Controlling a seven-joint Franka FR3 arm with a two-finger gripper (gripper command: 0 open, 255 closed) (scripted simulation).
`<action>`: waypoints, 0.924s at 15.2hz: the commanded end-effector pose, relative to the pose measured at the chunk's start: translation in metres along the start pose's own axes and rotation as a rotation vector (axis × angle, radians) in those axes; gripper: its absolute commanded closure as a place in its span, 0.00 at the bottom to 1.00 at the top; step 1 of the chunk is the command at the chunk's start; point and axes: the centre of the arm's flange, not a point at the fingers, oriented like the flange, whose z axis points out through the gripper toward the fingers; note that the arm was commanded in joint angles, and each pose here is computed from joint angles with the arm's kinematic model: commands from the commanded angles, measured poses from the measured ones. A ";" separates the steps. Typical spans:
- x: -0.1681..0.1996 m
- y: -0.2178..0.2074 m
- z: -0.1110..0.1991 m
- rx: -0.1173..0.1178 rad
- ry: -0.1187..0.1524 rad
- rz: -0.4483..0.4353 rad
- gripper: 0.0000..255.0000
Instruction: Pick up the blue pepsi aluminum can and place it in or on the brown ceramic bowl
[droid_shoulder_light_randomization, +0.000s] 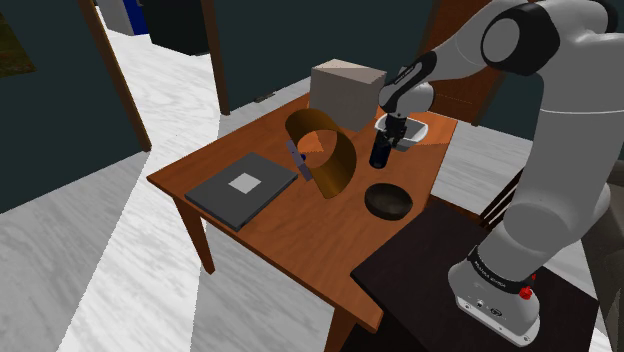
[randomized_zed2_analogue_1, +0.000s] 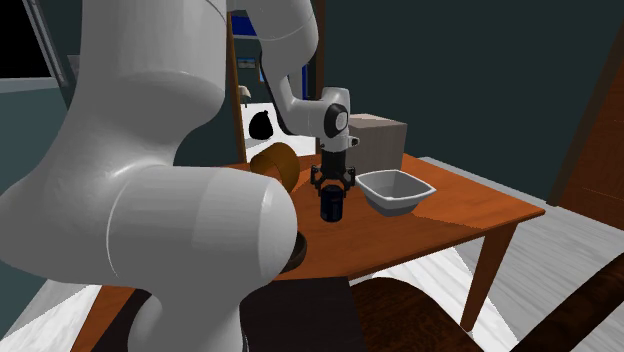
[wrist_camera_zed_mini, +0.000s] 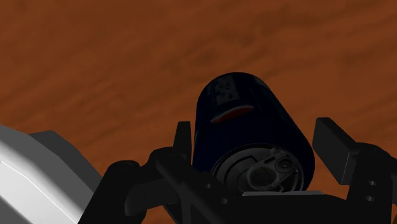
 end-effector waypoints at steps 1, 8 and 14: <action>0.000 0.000 0.002 0.000 -0.003 0.000 1.00; 0.000 0.000 0.001 0.000 -0.003 0.000 1.00; 0.000 0.000 -0.030 0.000 -0.003 0.000 1.00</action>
